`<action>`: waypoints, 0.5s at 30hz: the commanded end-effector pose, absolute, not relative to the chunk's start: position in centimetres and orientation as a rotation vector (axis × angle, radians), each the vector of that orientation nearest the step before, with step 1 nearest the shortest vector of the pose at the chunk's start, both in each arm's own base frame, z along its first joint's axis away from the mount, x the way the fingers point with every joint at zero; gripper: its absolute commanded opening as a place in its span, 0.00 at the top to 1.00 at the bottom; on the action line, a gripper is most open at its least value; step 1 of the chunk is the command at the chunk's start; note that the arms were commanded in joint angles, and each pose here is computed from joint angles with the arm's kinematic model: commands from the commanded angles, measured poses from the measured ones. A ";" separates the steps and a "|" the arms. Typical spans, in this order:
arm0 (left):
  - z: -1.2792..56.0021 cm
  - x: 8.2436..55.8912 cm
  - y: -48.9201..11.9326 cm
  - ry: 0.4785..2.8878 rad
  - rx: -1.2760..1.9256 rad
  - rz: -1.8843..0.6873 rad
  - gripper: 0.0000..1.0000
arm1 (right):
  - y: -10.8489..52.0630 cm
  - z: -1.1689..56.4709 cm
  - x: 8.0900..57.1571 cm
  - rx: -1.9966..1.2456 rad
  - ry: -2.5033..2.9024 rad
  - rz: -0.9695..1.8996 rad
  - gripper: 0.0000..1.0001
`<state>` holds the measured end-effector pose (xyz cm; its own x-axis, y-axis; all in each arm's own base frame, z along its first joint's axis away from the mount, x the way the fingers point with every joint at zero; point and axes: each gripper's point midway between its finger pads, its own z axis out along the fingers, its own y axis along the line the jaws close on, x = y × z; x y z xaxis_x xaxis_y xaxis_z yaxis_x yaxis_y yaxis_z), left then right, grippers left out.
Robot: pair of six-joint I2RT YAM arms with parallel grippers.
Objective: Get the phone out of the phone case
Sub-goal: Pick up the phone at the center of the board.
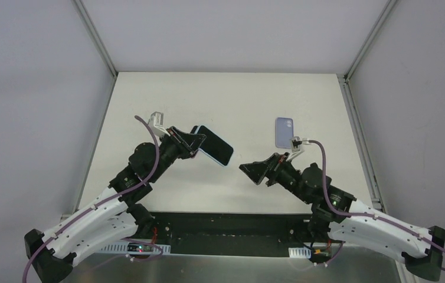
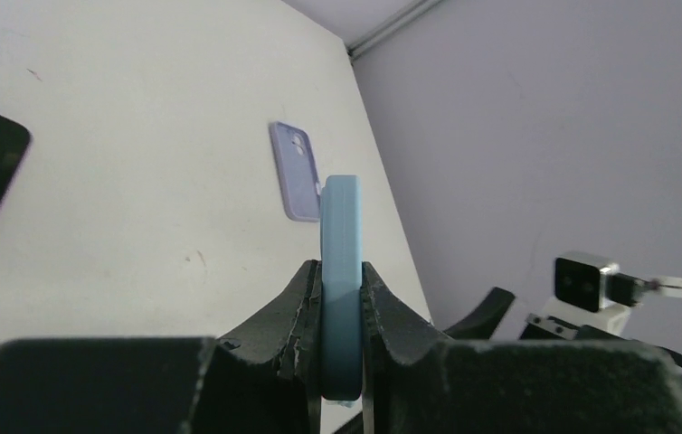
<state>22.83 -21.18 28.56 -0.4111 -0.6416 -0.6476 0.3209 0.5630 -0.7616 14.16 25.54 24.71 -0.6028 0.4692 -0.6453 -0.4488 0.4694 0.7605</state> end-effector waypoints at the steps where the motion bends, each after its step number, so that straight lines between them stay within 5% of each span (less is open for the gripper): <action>1: 36.6 21.1 -22.6 1.456 -0.319 -1.450 1.00 | 27.5 27.0 11.9 -0.018 1.763 1.571 0.03; 11: 39.6 20.8 -22.8 1.365 -0.419 -1.619 1.00 | 28.8 28.2 11.7 -0.015 1.632 1.747 0.08; 15: 39.0 20.9 -22.9 1.356 -0.453 -1.661 1.00 | 28.8 29.6 11.8 -0.015 1.553 1.802 0.18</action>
